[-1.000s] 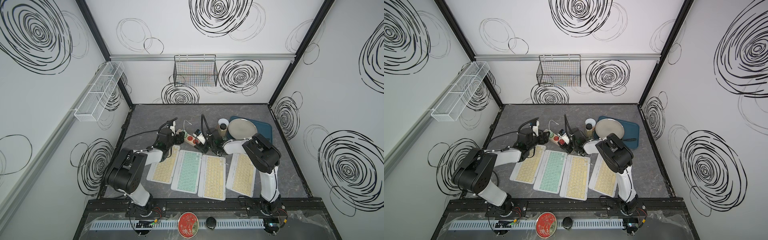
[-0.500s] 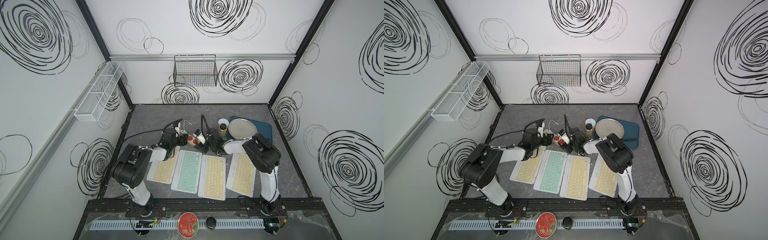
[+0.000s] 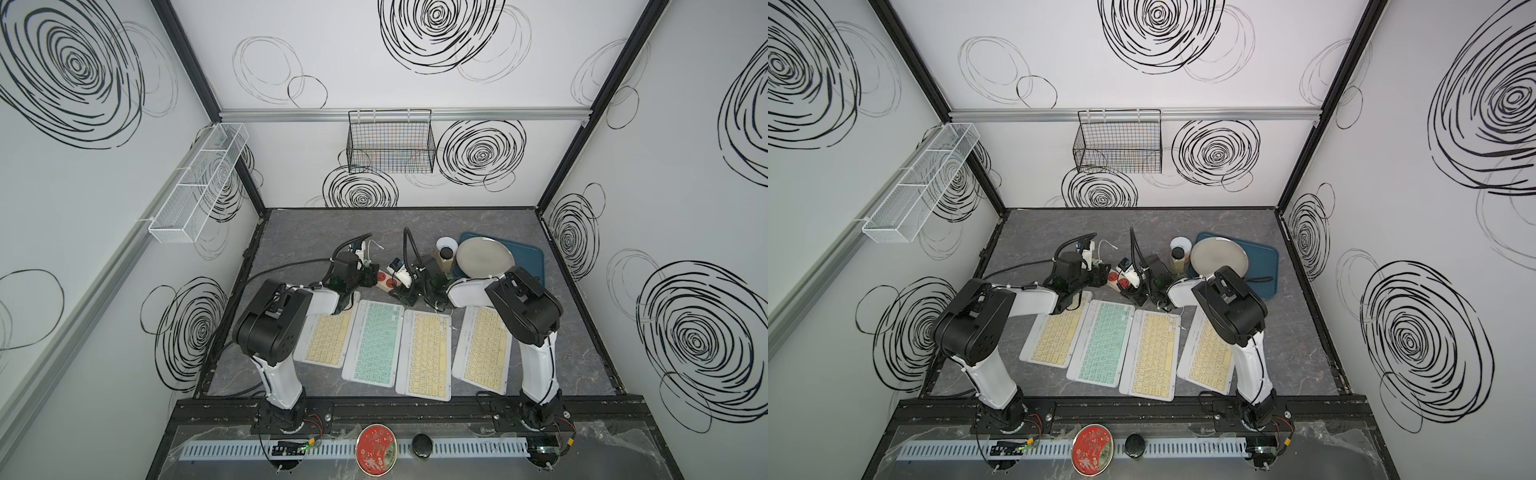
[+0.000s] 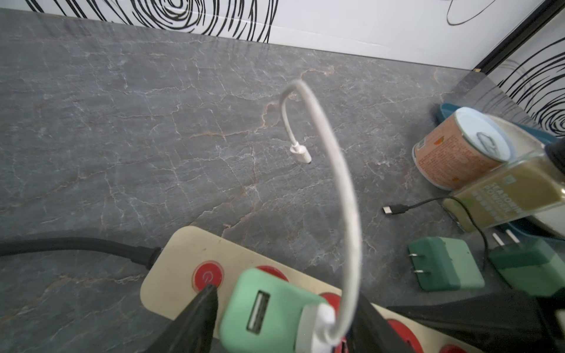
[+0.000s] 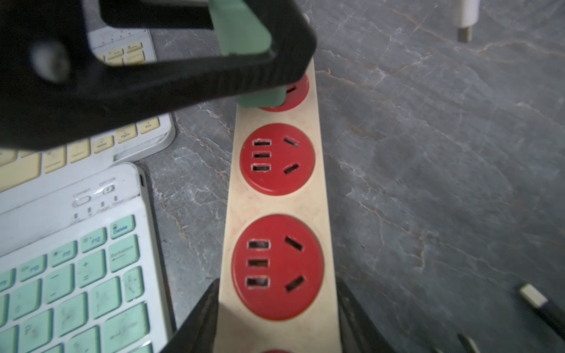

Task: Unplug the wireless keyboard
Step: Remove the plug from the socket, then place the plug at the center of the board, then reset both arms

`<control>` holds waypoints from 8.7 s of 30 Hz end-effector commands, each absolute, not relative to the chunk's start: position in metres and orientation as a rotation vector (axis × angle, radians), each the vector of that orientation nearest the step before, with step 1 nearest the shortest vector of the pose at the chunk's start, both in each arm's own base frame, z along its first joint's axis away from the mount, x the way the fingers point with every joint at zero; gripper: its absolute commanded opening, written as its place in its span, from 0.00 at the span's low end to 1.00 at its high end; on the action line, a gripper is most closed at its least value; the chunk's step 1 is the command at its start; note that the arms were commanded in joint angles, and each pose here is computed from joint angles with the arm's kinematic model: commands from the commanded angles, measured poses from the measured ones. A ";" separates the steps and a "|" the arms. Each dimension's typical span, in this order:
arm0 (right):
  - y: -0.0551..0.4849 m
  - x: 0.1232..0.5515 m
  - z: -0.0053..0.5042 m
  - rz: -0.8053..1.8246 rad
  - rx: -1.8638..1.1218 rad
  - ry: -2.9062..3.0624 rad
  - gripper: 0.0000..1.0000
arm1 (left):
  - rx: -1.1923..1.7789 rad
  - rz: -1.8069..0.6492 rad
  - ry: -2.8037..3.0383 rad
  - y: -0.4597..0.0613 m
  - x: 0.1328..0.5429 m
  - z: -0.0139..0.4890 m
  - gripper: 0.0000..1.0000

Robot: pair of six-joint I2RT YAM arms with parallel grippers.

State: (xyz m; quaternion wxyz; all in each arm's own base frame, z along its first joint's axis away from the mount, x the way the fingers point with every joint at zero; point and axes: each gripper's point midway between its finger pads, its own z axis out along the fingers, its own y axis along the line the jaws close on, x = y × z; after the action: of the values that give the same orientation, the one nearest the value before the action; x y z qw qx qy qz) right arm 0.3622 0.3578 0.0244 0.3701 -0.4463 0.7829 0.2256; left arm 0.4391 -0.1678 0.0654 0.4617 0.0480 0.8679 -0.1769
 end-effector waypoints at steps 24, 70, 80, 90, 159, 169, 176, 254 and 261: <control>0.331 0.346 -0.046 0.417 -1.226 2.187 0.00 | 0.111 -0.469 1.920 -0.171 0.449 0.133 0.06; 0.338 0.343 -0.048 0.509 -1.236 2.202 0.00 | 0.139 -0.169 1.836 -0.192 0.430 0.154 0.00; 0.342 0.342 -0.046 0.538 -1.239 2.196 0.00 | -0.020 -0.606 1.976 -0.171 0.464 0.120 0.00; 0.341 0.347 -0.047 0.498 -1.217 2.207 0.00 | 0.040 -0.357 1.961 -0.175 0.452 0.137 0.00; 0.339 0.347 0.097 0.739 -0.908 1.954 0.90 | -0.541 -0.190 1.683 -0.047 0.389 0.100 0.00; 0.335 0.346 0.102 0.742 -0.899 1.943 0.91 | -0.504 -0.131 1.737 -0.058 0.406 0.092 0.09; 0.334 0.344 0.109 0.776 -0.886 1.920 0.92 | -0.547 -0.136 1.767 -0.054 0.414 0.084 0.12; 0.192 0.343 0.318 0.639 -0.138 1.710 1.00 | -0.509 -0.153 1.559 0.001 0.350 0.278 1.00; 0.025 0.373 0.295 0.196 0.403 1.679 1.00 | -0.523 0.135 1.444 0.053 0.323 0.248 0.99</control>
State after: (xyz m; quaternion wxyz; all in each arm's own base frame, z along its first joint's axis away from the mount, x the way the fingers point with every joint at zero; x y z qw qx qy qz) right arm 0.3687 0.1017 0.3252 0.6558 0.0593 0.7309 0.1795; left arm 0.3342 0.0339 0.2381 0.6853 -0.2386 0.6881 0.0003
